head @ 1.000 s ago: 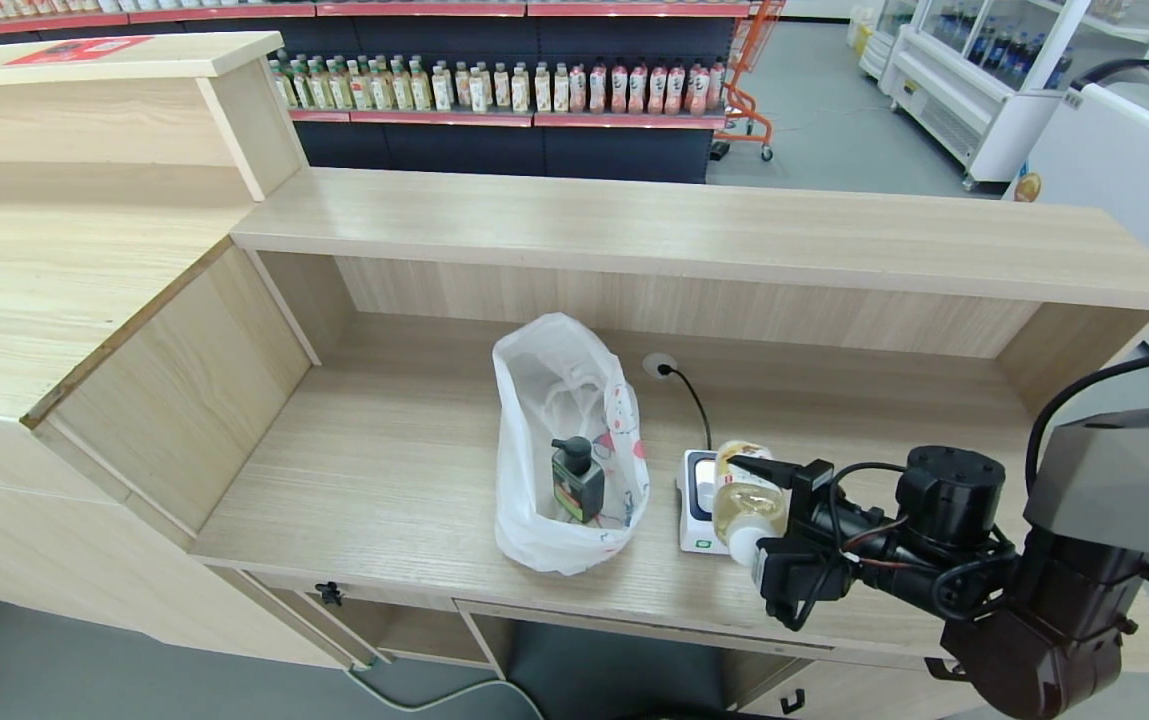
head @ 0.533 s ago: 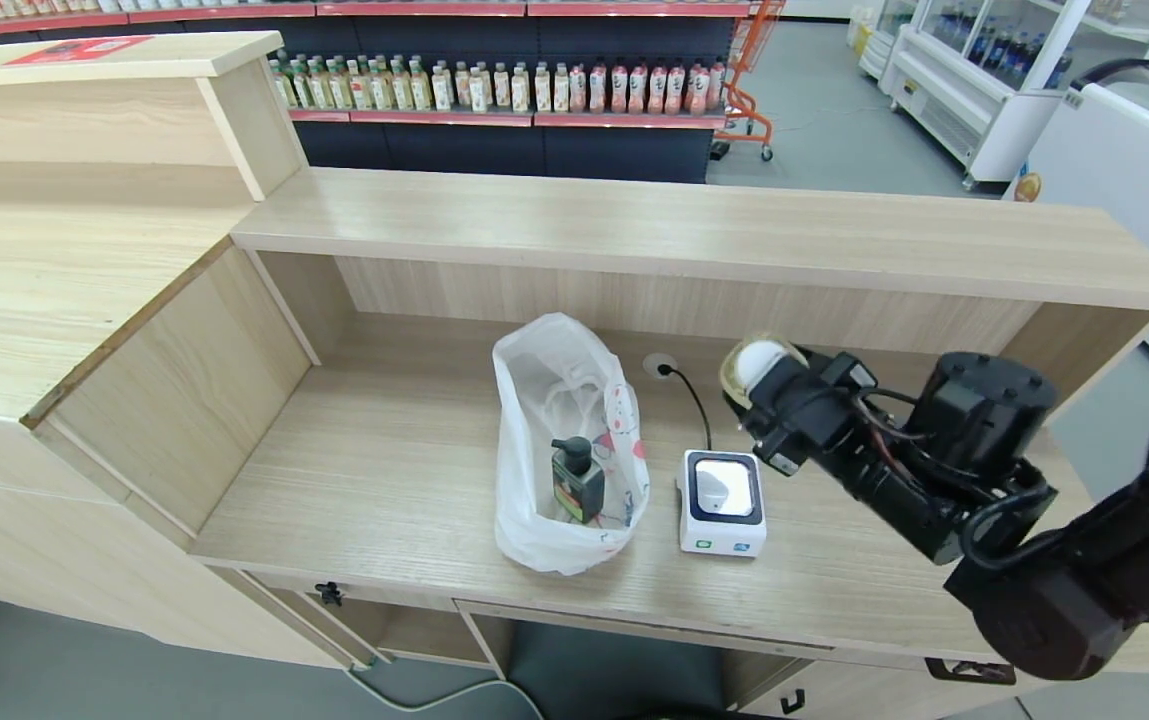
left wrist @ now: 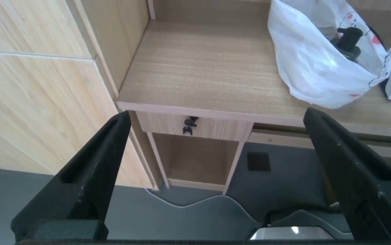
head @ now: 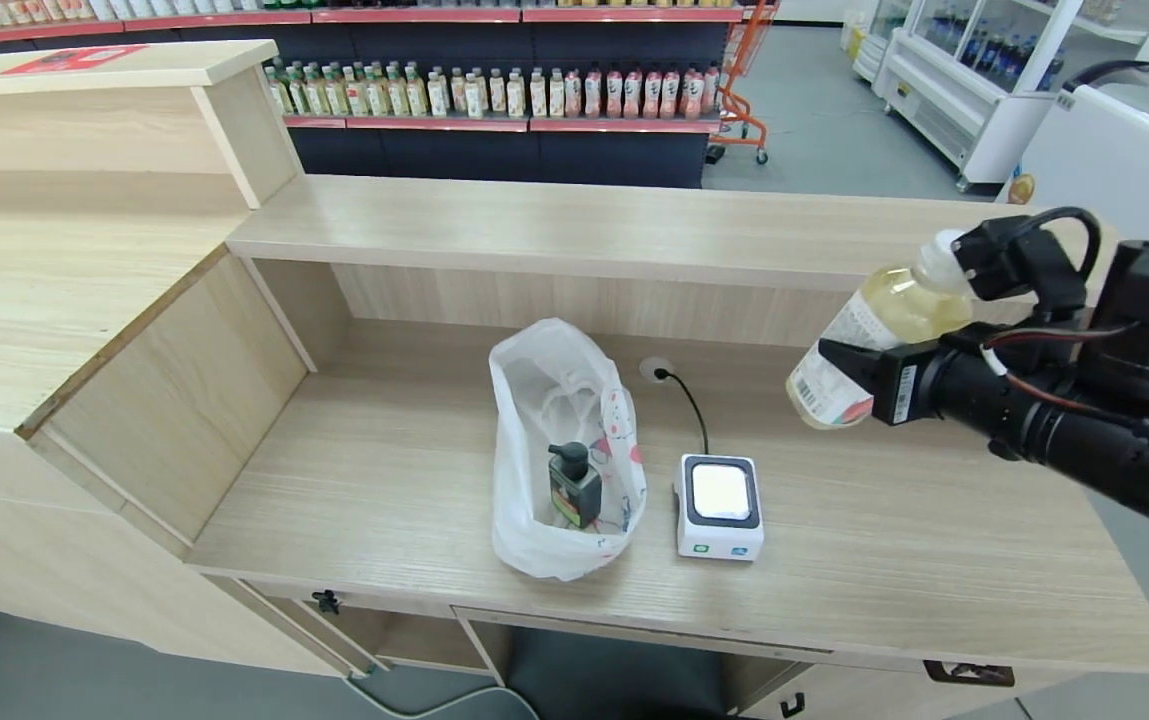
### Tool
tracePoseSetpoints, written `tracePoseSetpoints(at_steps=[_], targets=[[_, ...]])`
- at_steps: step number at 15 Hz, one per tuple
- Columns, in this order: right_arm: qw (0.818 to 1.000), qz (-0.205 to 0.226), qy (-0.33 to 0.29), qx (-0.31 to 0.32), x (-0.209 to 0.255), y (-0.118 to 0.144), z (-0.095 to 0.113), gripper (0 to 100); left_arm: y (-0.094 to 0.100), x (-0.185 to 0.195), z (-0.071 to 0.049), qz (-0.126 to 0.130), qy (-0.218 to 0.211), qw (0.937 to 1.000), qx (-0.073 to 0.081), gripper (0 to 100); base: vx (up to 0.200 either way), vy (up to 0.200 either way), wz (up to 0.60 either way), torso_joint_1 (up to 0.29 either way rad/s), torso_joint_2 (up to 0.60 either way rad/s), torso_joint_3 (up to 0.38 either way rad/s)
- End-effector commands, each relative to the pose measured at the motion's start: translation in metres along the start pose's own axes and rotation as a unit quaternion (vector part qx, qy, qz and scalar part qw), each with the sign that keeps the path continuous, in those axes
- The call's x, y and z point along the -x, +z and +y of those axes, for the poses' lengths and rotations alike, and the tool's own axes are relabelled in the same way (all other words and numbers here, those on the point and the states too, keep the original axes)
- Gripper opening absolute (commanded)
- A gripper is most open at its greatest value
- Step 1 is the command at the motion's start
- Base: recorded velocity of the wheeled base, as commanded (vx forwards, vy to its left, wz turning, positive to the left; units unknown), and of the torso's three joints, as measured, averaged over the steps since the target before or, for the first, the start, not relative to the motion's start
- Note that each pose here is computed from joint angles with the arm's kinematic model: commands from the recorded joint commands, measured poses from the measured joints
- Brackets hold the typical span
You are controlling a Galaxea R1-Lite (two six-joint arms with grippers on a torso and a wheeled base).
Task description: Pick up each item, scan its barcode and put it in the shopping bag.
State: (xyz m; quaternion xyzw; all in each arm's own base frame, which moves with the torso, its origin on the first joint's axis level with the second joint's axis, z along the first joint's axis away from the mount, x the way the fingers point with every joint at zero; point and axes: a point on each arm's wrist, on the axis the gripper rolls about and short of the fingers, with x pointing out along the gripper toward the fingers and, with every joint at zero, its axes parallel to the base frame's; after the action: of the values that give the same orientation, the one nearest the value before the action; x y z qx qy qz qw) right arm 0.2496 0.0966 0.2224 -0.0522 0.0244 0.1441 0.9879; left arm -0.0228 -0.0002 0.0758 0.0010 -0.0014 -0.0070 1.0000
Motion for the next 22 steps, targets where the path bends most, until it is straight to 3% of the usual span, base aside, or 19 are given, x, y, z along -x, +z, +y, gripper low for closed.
tracePoseSetpoints(at_steps=[1,6,12,17,22], targets=[[1.000,-0.014,0.010,-0.001,0.006,0.006,-0.001,0,0.000,0.000,0.000,0.000,0.000,1.0000,0.001,100,0.000,0.200,0.00,0.012,0.00,0.002],[0.999,-0.002,0.050,0.004,-0.022,-0.016,0.007,0,0.000,0.000,0.000,0.001,0.000,1.0000,0.001,100,0.000,0.200,0.00,0.005,0.01,0.002],[0.998,-0.006,0.053,0.019,-0.085,-0.069,-0.004,0,0.000,0.000,0.000,0.001,0.000,1.0000,0.002,100,0.000,0.000,0.00,0.000,0.00,0.000],[0.997,0.008,0.073,-0.013,-0.118,-0.093,-0.005,0,0.000,0.000,0.000,0.001,0.000,1.0000,0.002,100,0.000,0.000,0.00,0.000,0.00,0.000],[0.994,-0.017,0.106,-0.020,-0.147,-0.119,0.000,0,0.000,0.000,0.000,0.000,0.000,1.0000,0.002,100,0.000,0.000,0.00,0.000,0.00,0.000]])
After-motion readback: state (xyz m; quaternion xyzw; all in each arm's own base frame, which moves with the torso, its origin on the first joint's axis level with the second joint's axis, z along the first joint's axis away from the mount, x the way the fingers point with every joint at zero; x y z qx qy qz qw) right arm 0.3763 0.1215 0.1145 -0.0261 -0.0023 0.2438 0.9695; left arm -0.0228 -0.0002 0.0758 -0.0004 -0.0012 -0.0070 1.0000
